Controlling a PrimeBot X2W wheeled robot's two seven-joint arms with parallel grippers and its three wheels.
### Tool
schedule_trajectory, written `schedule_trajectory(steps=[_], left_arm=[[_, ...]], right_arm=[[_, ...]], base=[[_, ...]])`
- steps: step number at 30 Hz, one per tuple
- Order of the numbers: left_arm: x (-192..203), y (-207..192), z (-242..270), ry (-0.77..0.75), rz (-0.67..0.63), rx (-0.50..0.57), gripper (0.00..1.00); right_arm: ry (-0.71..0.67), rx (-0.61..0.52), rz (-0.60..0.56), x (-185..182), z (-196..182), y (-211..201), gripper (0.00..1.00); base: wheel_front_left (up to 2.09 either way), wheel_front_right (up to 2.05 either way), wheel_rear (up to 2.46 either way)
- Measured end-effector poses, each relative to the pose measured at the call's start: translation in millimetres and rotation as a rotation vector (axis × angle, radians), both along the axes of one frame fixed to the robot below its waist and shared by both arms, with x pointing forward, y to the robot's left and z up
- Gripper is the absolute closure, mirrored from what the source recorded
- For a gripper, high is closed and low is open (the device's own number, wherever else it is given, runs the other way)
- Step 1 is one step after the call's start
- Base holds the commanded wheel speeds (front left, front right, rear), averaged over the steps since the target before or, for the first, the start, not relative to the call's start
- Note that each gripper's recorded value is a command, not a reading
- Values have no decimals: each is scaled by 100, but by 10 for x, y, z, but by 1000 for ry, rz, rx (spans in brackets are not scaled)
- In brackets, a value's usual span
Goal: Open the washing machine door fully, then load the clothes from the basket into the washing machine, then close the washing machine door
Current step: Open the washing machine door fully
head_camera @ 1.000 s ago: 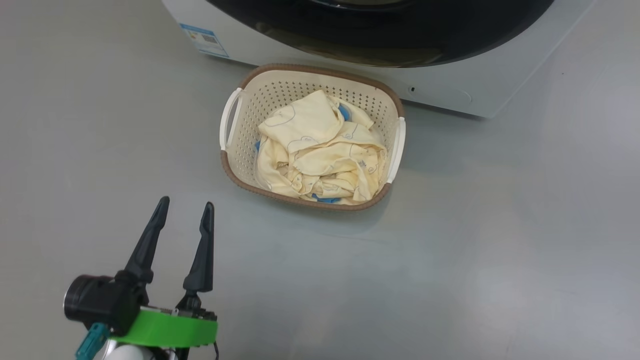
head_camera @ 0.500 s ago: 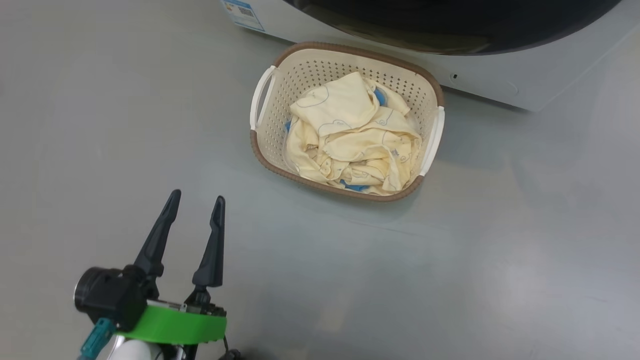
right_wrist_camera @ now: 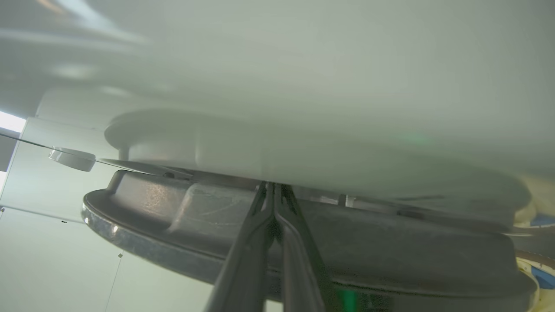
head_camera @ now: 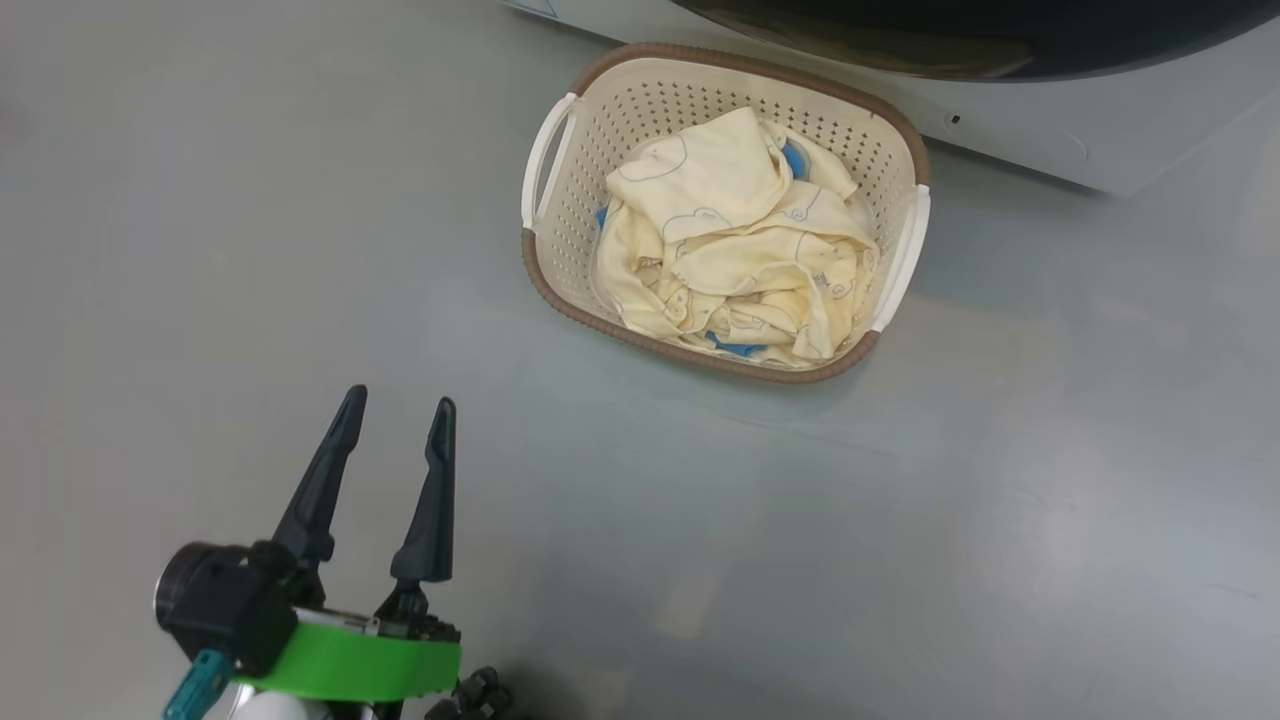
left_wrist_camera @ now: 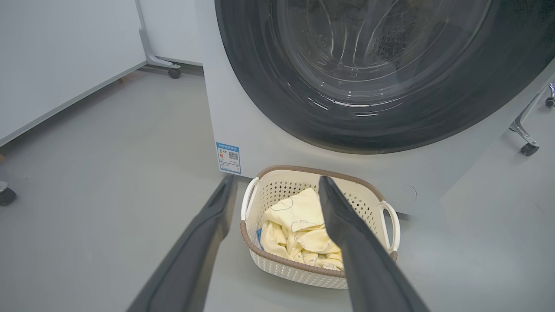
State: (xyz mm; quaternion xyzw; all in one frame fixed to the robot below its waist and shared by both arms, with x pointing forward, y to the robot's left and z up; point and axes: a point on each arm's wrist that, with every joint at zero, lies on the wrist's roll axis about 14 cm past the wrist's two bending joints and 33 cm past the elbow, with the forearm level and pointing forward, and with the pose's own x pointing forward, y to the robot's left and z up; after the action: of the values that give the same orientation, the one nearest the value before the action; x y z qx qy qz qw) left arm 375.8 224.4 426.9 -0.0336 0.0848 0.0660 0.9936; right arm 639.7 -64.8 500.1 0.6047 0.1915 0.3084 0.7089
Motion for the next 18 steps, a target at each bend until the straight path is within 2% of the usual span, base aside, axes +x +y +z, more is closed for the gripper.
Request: schedule_trajectory(steps=[10,18], left_arm=[[1,45,-41,16,26,8,0],[58,-8,27,-17,18,-17,0]], right_arm=[[-7,17,27,108,-63,143,100],[-3,-21,77,-7,-15,227,100]], base=[[0,0,0],[0,0,0]])
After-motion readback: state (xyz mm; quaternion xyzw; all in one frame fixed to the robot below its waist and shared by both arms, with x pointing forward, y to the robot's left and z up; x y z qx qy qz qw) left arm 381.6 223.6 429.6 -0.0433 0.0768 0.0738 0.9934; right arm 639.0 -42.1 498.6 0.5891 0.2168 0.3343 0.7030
